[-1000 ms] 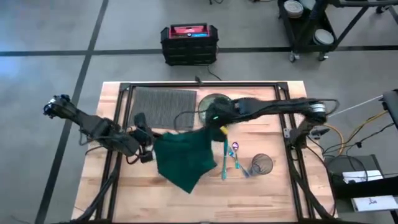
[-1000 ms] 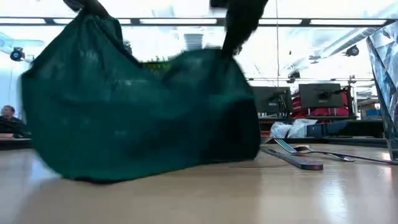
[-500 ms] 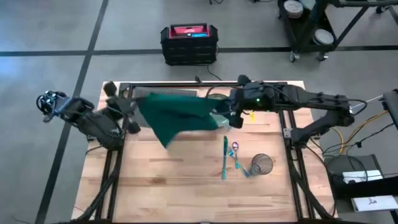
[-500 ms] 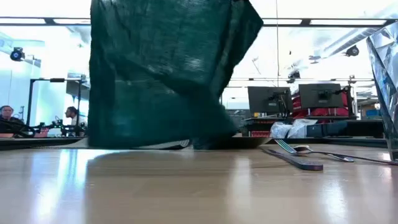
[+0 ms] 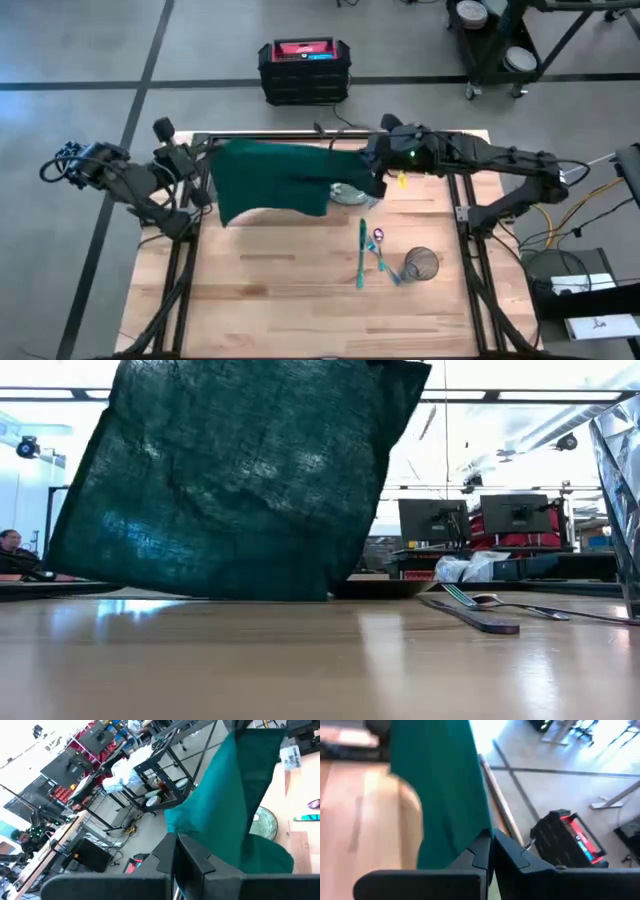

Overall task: Set table place
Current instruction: Fold the green napkin

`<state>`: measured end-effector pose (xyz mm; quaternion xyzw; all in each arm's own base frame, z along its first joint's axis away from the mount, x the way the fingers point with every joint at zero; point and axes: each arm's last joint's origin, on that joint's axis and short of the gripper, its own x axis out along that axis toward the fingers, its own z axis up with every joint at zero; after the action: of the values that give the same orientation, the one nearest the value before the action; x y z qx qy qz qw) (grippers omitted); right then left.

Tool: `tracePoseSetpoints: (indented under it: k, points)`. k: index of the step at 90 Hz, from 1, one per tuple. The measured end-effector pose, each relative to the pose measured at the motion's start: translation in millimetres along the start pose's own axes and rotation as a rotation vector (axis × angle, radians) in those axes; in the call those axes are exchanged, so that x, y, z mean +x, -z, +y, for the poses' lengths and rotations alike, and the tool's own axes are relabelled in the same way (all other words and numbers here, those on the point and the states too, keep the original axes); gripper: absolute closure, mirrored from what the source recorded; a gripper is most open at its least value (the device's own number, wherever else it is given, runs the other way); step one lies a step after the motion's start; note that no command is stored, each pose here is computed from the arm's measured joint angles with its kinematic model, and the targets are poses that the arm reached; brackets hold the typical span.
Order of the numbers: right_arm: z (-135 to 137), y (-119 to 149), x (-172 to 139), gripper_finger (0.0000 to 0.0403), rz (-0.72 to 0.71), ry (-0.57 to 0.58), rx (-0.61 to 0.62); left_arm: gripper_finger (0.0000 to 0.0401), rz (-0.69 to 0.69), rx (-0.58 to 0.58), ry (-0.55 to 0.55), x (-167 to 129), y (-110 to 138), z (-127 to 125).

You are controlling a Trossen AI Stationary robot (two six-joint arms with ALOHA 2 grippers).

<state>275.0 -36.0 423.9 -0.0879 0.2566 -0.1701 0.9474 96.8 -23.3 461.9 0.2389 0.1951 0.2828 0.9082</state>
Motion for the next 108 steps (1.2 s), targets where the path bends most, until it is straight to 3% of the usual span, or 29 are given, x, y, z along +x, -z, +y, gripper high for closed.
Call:
tracePoseSetpoints:
  k: [6,22,48,64,86,108]
  points:
    - [6.5,0.0,-1.7,0.0403,0.002,-0.042,0.009,0.0401,-0.004,-0.026,0.047,0.6,-0.8,-4.1]
    - [49.2,2.7,-14.1,0.0403,0.036,-0.233,-0.026,0.0401,0.004,-0.078,0.301,0.1,-1.6,-31.1]
    - [129.1,12.0,-26.0,0.0403,0.104,-0.442,-0.021,0.0401,0.141,-0.107,0.593,-7.8,1.8,-114.8]
    - [184.4,31.5,-6.3,0.0403,0.231,-0.491,-0.013,0.0401,0.298,-0.194,0.745,-33.3,11.8,-167.8]
    - [259.9,72.5,16.6,0.0403,0.426,-0.499,0.027,0.0401,0.562,-0.316,0.838,-84.5,40.0,-237.9]
    - [308.3,111.1,36.6,0.0403,0.57,-0.478,0.095,0.0401,0.644,-0.355,0.933,-98.4,77.5,-293.6]
